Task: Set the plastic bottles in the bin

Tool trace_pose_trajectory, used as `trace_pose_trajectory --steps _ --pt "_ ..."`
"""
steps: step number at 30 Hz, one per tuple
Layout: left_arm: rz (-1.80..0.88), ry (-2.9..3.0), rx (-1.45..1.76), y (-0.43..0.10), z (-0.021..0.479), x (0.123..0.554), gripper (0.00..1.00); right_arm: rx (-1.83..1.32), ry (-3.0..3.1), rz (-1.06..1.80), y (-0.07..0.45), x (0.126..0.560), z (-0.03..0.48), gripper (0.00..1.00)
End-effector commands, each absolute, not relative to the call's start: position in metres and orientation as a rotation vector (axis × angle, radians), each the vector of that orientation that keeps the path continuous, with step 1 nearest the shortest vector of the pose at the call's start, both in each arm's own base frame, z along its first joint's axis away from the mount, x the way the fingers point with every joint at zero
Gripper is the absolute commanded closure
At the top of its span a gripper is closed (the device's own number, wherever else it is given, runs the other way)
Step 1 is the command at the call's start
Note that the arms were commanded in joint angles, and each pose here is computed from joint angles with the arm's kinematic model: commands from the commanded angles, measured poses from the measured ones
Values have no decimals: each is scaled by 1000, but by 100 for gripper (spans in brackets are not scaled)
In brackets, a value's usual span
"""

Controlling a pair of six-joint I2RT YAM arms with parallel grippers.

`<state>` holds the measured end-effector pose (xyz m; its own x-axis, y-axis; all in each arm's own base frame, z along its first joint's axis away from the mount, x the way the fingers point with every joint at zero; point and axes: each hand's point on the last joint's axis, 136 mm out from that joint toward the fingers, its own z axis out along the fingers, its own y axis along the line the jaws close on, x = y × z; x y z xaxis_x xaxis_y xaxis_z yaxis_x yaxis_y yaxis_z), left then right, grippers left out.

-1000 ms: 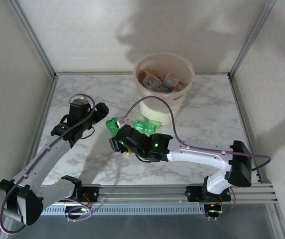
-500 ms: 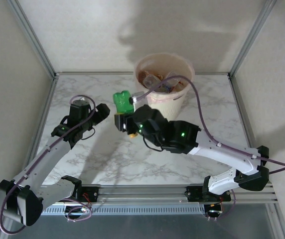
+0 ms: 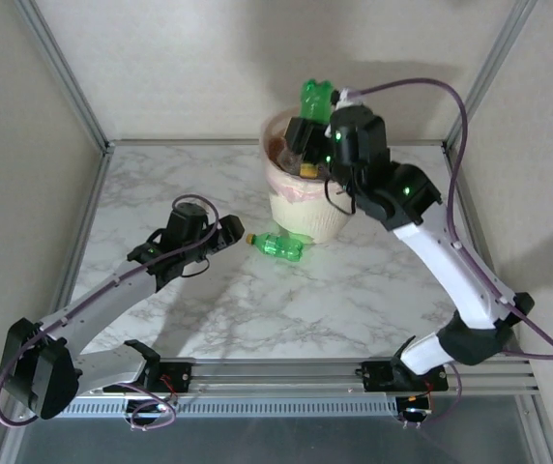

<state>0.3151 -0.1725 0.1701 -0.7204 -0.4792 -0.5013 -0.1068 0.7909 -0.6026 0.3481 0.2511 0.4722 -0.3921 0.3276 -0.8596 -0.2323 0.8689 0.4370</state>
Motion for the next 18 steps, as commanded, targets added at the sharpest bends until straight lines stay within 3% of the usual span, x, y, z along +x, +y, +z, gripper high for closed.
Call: trace_pose_trajectory --steps 1,7,13,18 --pt "-731 2286 -434 -177 170 319 16 35 1952 589 249 379 453 48" --pt "-712 2284 -434 -175 172 319 15 57 2022 515 232 427 422 47" --pt "-731 2282 -472 -174 167 318 16 53 2070 502 227 449 402 45" --pt "-745 2288 -495 -176 163 318 16 68 2096 483 223 454 393 28"
